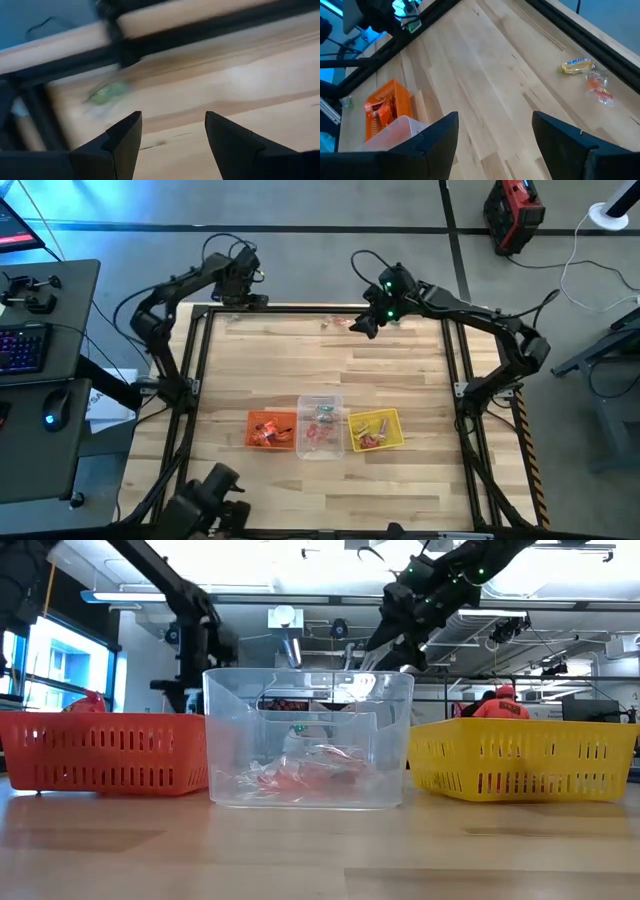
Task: Sort candy by brand, put in halloween buckets
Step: Put the green gummy into the transparent bin
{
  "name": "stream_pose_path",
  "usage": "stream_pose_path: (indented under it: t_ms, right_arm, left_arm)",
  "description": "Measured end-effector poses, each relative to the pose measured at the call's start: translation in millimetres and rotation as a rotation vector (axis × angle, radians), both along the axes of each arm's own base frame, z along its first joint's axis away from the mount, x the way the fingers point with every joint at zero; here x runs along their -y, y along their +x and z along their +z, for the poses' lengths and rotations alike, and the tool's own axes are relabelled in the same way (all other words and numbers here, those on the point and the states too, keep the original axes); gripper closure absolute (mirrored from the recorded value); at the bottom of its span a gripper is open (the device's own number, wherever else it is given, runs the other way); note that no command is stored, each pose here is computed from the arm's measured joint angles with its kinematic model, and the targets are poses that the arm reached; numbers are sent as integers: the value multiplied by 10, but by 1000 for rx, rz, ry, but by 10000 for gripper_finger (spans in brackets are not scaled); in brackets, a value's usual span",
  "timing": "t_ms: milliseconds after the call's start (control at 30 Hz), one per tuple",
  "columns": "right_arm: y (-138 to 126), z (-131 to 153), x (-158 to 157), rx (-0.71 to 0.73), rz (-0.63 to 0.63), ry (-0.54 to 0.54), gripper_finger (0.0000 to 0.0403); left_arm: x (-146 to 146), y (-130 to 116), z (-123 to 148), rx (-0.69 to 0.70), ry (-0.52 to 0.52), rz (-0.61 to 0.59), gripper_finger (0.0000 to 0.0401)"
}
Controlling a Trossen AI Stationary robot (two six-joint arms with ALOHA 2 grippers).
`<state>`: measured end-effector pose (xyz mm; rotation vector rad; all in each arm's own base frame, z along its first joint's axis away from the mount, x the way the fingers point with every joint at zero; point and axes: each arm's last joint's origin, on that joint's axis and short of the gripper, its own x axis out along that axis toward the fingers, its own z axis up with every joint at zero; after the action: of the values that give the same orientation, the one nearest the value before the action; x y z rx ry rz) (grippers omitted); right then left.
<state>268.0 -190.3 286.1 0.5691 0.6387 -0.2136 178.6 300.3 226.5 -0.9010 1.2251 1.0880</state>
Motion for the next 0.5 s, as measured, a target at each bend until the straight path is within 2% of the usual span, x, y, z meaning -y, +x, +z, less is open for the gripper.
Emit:
stream_pose_path:
  t_ms: [100,233,500]
  right_arm:
    - [11,2,-5,-1,-4,-15,155]
    - [36,34,16,35,-9,-45,155]
    - [76,96,47,105,-34,-67,155]
  left_arm:
    - [-86,-83,-193,-123,-68,-25,192]
    - [-188,-148,-383,-226,-83,-26,192]
    - [-299,-185,-734,-277,-169,-99,192]
